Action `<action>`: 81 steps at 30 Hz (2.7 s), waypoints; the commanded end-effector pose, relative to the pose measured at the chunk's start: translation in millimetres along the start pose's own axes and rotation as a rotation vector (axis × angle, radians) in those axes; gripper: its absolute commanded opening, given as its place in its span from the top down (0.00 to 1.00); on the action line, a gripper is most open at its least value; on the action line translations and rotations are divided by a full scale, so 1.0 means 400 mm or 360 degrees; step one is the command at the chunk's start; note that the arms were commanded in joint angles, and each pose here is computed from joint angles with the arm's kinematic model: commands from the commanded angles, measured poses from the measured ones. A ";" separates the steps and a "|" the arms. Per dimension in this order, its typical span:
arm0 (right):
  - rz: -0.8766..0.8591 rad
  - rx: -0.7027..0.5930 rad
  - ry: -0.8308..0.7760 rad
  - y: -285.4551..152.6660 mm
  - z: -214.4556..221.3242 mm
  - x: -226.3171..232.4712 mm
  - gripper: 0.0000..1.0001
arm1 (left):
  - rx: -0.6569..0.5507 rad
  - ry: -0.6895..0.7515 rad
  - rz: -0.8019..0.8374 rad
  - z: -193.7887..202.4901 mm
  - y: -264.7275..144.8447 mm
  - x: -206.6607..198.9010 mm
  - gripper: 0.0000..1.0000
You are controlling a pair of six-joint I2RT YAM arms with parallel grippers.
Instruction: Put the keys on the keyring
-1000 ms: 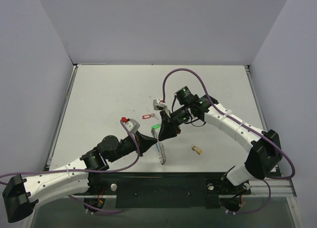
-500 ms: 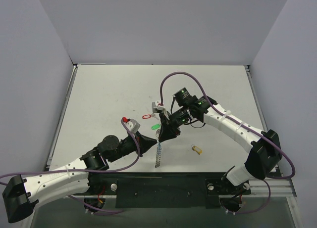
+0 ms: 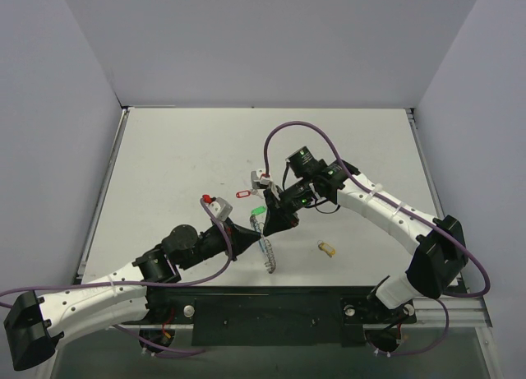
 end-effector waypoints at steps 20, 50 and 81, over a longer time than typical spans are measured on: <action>-0.0149 -0.0225 0.0114 -0.026 -0.044 0.030 1.00 | -0.0493 -0.0168 0.0273 -0.045 -0.016 -0.024 0.85; -0.0158 -0.0269 0.0144 -0.031 -0.049 0.024 1.00 | -0.0423 -0.0212 0.0306 -0.009 -0.015 -0.016 0.72; -0.0153 -0.0272 0.0160 -0.027 -0.048 0.020 1.00 | -0.0559 -0.0237 0.0293 -0.032 -0.026 -0.014 0.76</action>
Point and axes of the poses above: each gripper's point midway between its finger pads, its own y axis out along the fingers, its own x axis along the line the jaws close on, z = x × y, the point moved 8 cm from there along -y, back along the fingers, and after that the axes turned 3 degrees about -y, right-handed, at the moved point
